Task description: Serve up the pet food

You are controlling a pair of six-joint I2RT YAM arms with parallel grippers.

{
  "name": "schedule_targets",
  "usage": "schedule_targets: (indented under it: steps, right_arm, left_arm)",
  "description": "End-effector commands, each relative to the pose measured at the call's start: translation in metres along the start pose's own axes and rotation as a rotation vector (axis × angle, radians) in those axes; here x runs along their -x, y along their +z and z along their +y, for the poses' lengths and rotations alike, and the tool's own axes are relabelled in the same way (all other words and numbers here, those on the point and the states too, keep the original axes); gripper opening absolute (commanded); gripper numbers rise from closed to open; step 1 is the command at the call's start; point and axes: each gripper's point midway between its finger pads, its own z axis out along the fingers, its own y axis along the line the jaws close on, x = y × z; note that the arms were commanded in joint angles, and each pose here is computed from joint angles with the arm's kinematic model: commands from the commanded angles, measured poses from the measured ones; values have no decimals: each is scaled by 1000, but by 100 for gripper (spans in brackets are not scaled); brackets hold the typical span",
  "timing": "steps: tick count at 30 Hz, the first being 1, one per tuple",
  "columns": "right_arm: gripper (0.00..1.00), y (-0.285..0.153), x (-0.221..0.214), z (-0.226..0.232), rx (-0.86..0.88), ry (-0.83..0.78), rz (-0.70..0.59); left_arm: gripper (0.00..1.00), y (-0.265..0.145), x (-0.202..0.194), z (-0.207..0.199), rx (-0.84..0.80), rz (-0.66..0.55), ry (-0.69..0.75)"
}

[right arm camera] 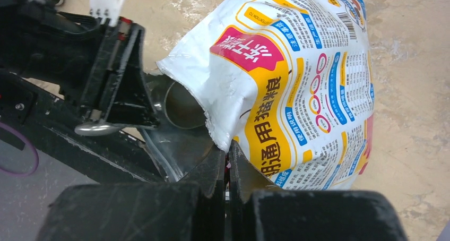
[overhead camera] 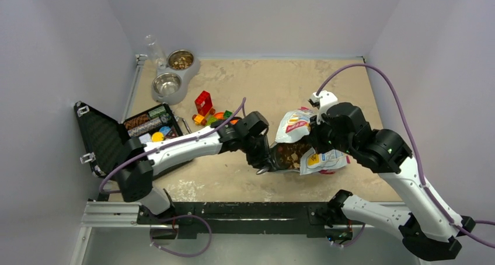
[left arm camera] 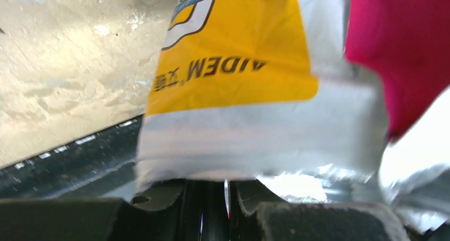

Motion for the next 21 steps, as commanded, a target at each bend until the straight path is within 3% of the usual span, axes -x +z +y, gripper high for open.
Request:
schedule_targets:
  steps: [1, 10, 14, 19, 21]
  right_arm:
    - [0, -29, 43, 10, 75, 42, -226]
    - [0, -30, 35, 5, 59, 61, -224]
    - [0, -32, 34, 1, 39, 70, -227]
    - [0, -37, 42, 1, 35, 78, -240]
    - [0, -40, 44, 0, 30, 79, -246]
  left_arm:
    - [0, -27, 15, -41, -392, -168, 286]
    - [0, -40, -1, -44, -591, -117, 340]
    - [0, -50, 2, -32, -676, -126, 252]
    - [0, -41, 18, -68, -821, -67, 165]
    - [0, -46, 15, -60, -876, -68, 128]
